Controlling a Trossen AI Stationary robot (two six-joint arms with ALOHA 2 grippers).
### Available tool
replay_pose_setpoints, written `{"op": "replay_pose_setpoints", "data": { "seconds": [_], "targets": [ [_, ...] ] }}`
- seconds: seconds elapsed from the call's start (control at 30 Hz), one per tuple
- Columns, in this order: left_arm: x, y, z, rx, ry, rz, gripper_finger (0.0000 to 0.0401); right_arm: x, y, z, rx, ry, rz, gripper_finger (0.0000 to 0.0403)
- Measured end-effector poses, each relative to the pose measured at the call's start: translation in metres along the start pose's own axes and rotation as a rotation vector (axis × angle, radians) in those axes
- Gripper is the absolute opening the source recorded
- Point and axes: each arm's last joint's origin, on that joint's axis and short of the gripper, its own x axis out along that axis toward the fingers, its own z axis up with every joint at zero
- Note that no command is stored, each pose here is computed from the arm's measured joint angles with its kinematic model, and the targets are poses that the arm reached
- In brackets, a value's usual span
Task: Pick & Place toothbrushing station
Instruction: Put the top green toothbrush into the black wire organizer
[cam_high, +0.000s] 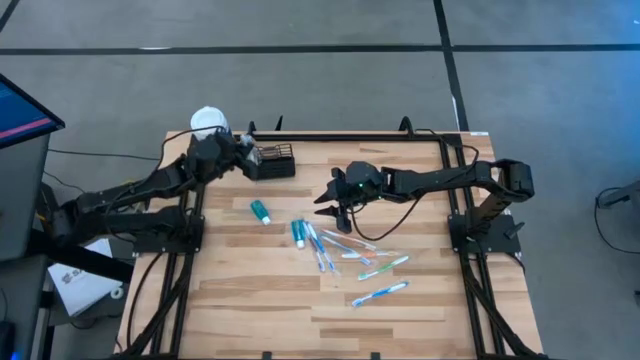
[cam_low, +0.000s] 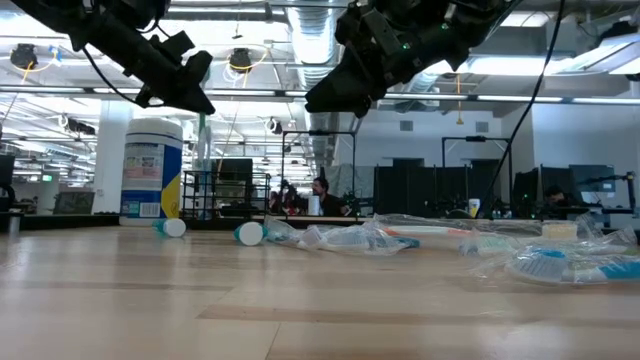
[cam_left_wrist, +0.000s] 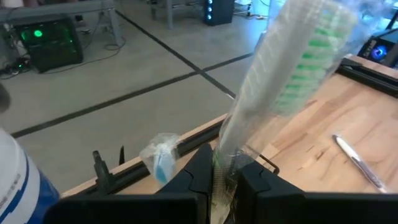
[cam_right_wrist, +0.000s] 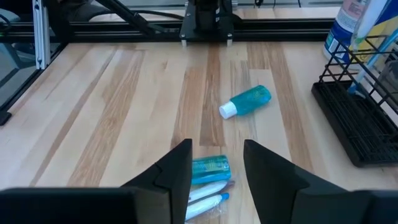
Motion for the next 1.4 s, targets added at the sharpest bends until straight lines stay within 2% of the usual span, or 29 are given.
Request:
{"op": "replay_pose_setpoints", "data": {
  "seconds": [0.43,1.4],
  "targets": [
    [0.005,0.004,-0.001,-0.053,0.009,0.048,0.0014,0.000,0.000,0.000,0.000,-0.001,0.000,0.0133],
    [0.038,-0.004,-0.021,-0.051,0.113,0.125,0.0015,0.000,0.000,0.000,0.000,0.003,0.000,0.0132]
  ]
}}
